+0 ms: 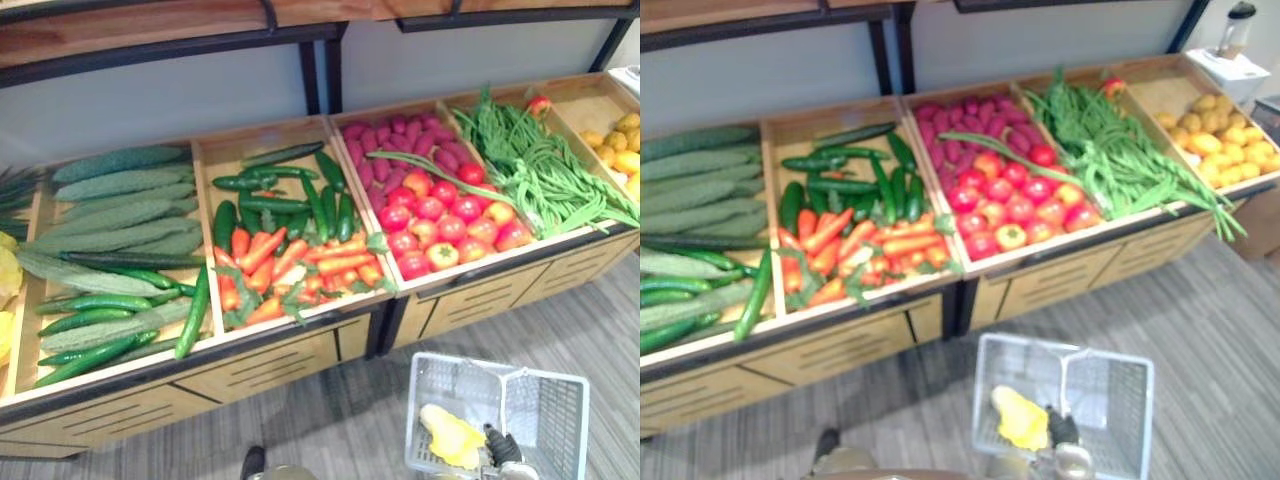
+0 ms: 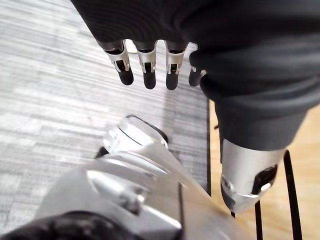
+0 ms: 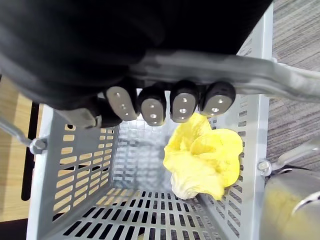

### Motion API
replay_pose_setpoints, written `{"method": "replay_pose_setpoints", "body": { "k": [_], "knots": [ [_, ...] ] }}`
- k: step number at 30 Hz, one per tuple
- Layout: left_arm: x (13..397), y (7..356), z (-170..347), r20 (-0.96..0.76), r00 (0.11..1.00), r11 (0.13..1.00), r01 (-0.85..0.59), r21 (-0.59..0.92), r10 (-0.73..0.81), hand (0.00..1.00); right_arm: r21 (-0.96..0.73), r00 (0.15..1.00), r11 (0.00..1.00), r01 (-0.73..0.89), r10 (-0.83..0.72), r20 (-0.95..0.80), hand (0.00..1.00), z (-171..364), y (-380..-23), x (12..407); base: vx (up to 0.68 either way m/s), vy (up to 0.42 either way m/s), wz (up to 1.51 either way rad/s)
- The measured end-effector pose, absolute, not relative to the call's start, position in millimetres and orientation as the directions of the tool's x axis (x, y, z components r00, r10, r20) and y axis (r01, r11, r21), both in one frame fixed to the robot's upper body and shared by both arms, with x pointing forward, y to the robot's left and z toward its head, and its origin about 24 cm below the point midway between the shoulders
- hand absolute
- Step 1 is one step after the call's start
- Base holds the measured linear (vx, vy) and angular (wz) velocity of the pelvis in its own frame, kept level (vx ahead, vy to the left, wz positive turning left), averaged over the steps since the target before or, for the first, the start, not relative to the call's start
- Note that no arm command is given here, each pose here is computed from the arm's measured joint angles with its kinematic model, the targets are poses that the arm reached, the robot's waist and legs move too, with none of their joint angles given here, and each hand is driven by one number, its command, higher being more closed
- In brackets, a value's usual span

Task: Pick vegetable in the basket

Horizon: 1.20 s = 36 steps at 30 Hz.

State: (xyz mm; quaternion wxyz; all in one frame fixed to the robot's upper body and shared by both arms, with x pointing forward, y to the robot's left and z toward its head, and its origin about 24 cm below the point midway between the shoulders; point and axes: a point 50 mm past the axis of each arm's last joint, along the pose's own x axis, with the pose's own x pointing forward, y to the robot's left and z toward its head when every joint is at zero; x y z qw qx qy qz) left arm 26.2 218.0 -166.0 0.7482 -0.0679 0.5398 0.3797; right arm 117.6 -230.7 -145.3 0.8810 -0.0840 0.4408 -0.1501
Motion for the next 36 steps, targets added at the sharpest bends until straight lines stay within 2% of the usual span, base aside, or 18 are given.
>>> {"method": "replay_pose_setpoints", "body": {
  "k": [3,7,9,13,19,23,25,27,28,29,31,36],
  "knots": [
    [20.0,218.1,-166.3,-0.860,0.114,0.701,-0.636,0.322,0.497,0.00,-0.288,0.554,0.935,0.208,-0.356,-0.753,1.00,-145.1,-236.6,114.5,-0.05,-0.171,0.23],
    [28.1,219.6,-165.4,-0.854,0.144,0.724,-0.610,0.322,0.501,0.00,-0.296,0.501,0.922,0.250,-0.385,-0.775,1.00,-148.5,-244.7,102.1,-0.02,0.011,0.29],
    [34.4,219.4,-164.2,-0.847,0.182,0.755,-0.570,0.324,0.500,0.00,-0.315,0.488,0.913,0.259,-0.405,-0.773,1.00,-147.4,-252.3,98.6,-0.03,0.108,0.11],
    [65.4,221.1,-157.5,-0.809,0.317,0.826,-0.461,0.324,0.494,0.00,-0.310,0.487,0.911,0.274,-0.409,-0.772,1.00,-147.6,-251.5,97.7,-0.04,0.149,0.16],
    [77.1,220.0,-154.4,-0.789,0.367,0.846,-0.415,0.335,0.492,0.00,-0.306,0.483,0.907,0.288,-0.413,-0.772,1.00,-149.0,-246.9,94.9,-0.03,0.031,-0.03],
    [92.2,223.1,-142.9,-0.729,0.388,0.778,-0.546,0.310,0.564,0.00,-0.299,0.475,0.906,0.299,-0.413,-0.777,1.00,-150.7,-243.7,89.8,0.04,-0.003,-0.10],
    [114.6,237.3,-116.7,-0.597,0.420,0.671,-0.683,0.288,0.684,0.00,-0.289,0.469,0.907,0.305,-0.407,-0.784,1.00,-152.3,-239.7,86.9,0.05,-0.013,-0.03],
    [130.0,250.8,-95.0,-0.462,0.443,0.608,-0.732,0.309,0.768,0.00,-0.286,0.467,0.906,0.313,-0.409,-0.784,1.00,-152.8,-237.2,83.8,0.05,-0.020,-0.03],
    [137.6,264.3,-75.1,-0.330,0.440,0.541,-0.765,0.349,0.835,0.00,-0.286,0.468,0.905,0.314,-0.409,-0.783,1.00,-153.2,-235.2,82.0,0.04,-0.013,-0.10],
    [139.4,269.4,-67.3,-0.280,0.431,0.510,-0.781,0.360,0.858,0.00,-0.287,0.466,0.905,0.314,-0.410,-0.784,1.00,-153.4,-235.2,80.1,0.03,-0.008,-0.18],
    [145.4,284.1,-33.5,-0.101,0.387,0.398,-0.853,0.339,0.916,0.00,-0.293,0.457,0.903,0.315,-0.415,-0.787,1.00,-154.0,-236.3,74.6,0.03,0.001,-0.14],
    [153.1,292.9,2.5,0.105,0.358,0.306,-0.891,0.335,0.928,0.00,-0.295,0.455,0.912,0.286,-0.401,-0.795,1.00,-155.5,-233.0,70.0,0.00,0.000,0.00]
  ]
}}
